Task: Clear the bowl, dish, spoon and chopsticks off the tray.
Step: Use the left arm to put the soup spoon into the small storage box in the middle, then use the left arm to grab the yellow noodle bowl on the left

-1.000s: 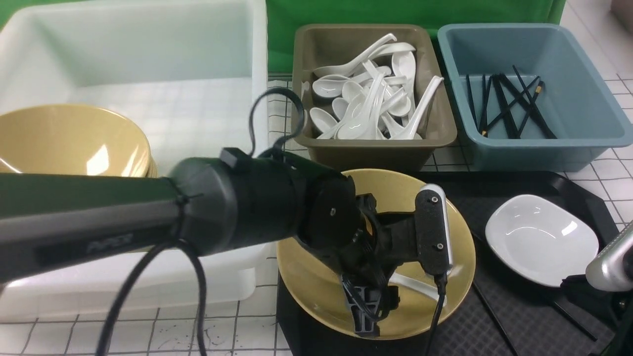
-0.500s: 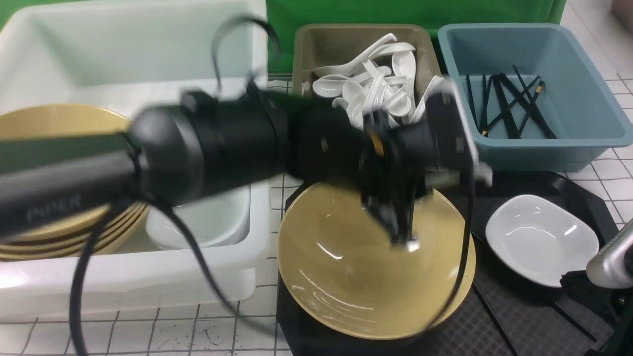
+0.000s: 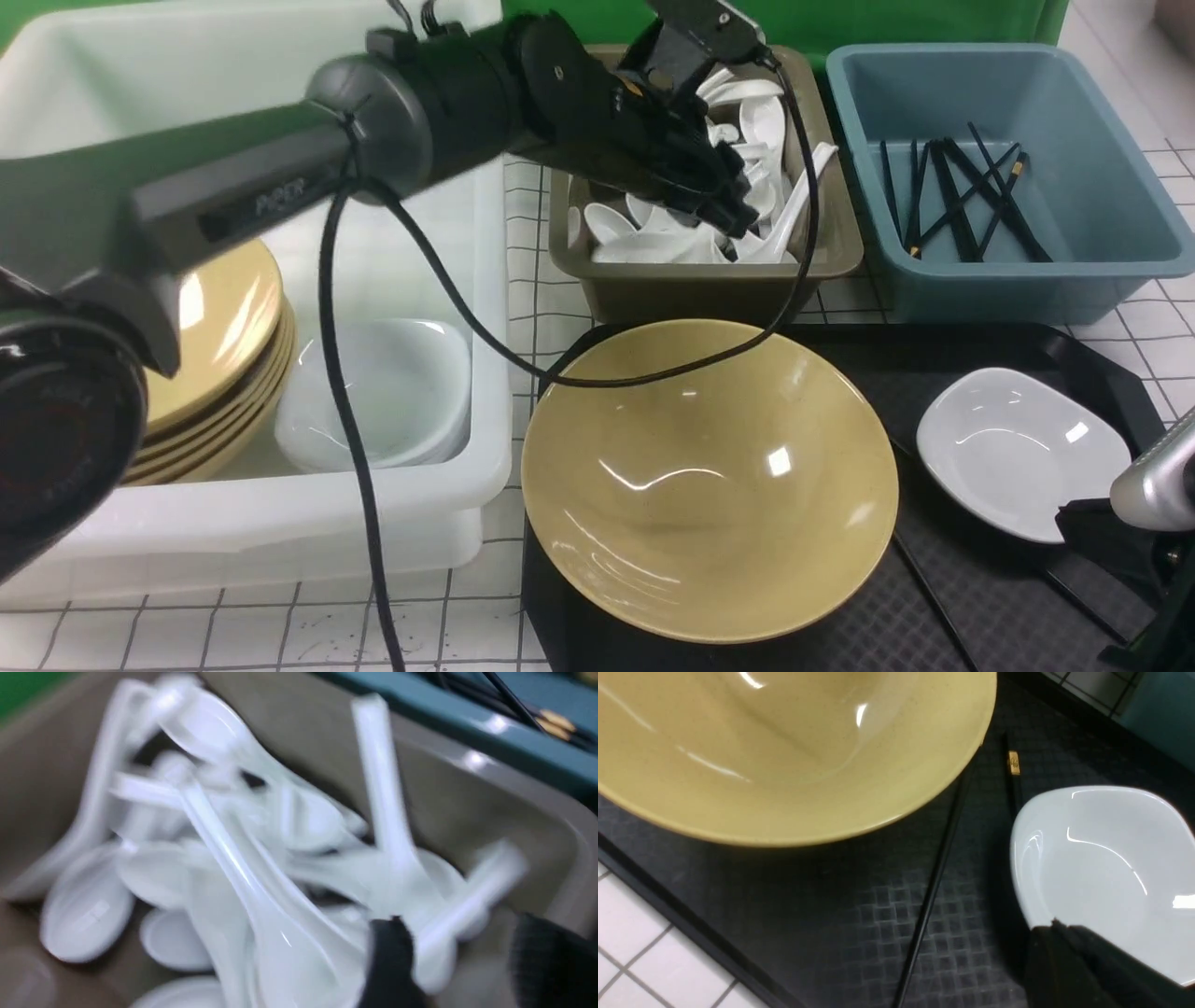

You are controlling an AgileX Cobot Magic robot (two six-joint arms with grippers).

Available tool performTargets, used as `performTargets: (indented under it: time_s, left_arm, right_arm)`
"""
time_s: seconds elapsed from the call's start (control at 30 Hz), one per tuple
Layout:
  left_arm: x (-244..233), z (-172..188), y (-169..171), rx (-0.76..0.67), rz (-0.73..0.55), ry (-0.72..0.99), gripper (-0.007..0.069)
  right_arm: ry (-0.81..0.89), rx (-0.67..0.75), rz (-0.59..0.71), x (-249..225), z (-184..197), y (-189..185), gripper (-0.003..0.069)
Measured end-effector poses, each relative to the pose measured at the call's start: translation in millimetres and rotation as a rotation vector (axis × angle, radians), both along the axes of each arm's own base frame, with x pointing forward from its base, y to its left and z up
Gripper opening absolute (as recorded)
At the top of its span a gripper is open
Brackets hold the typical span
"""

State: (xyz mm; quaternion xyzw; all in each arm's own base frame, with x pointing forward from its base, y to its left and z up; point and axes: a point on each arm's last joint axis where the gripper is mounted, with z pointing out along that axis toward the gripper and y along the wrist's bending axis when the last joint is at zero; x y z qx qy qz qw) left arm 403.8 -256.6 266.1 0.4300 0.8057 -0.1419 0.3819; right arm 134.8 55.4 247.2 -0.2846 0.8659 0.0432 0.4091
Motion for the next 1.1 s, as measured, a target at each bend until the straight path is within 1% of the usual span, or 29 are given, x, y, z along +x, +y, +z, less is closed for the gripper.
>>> performTargets:
  time_s: [0.07,0.13,0.2,0.27,0.37,0.47,0.67,0.77,0.9,0.97,1.0,1.03,1.07,1.1]
  left_arm:
    - [-12,14,4,0.053,-0.020,0.124,0.0431]
    - [-24,28,8,0.087,0.007,0.237,0.0468]
    - [-38,33,12,0.152,0.049,0.366,0.0484]
    - [-46,29,14,0.224,0.110,0.434,0.0491]
    - [-46,12,15,0.355,0.179,0.445,0.0492]
    - [-41,-5,15,0.413,0.210,0.456,0.0494]
    - [-34,-37,9,0.441,0.210,0.526,0.0491]
    - [-35,-48,3,0.414,0.188,0.581,0.0465]
    - [-34,-61,-2,0.407,0.142,0.612,0.0379]
    - [-33,-68,-2,0.429,0.121,0.608,0.0280]
    - [-33,-69,-2,0.430,0.119,0.608,0.0270]
    - [-34,-67,-1,0.427,0.100,0.622,0.0192]
    - [-36,-61,-1,0.409,0.092,0.627,0.0153]
    - [-36,-60,-1,0.409,0.092,0.626,0.0145]
  right_arm:
    - [0.001,0.002,-0.002,0,0,0,0.0038]
    - [0.002,0.004,-0.004,0,0,0,0.0038]
    - [0.001,0.005,-0.004,0,0,0,0.0038]
    - [-0.003,0.008,-0.007,0,0,0,0.0038]
    - [-0.003,0.017,-0.013,1,1,0,0.0038]
    - [-0.002,0.026,-0.021,1,1,0,0.0038]
    - [0.006,0.048,-0.042,1,1,0,0.0038]
    - [0.006,0.048,-0.042,1,1,0,0.0038]
    - [0.005,0.048,-0.042,1,1,0,0.0038]
    - [0.005,0.048,-0.042,1,1,0,0.0038]
    - [0.005,0.048,-0.042,1,1,0,0.0038]
    - [0.005,0.048,-0.042,1,1,0,0.0038]
    - [0.005,0.048,-0.042,1,1,0,0.0038]
    - [0.005,0.048,-0.042,1,1,0,0.0038]
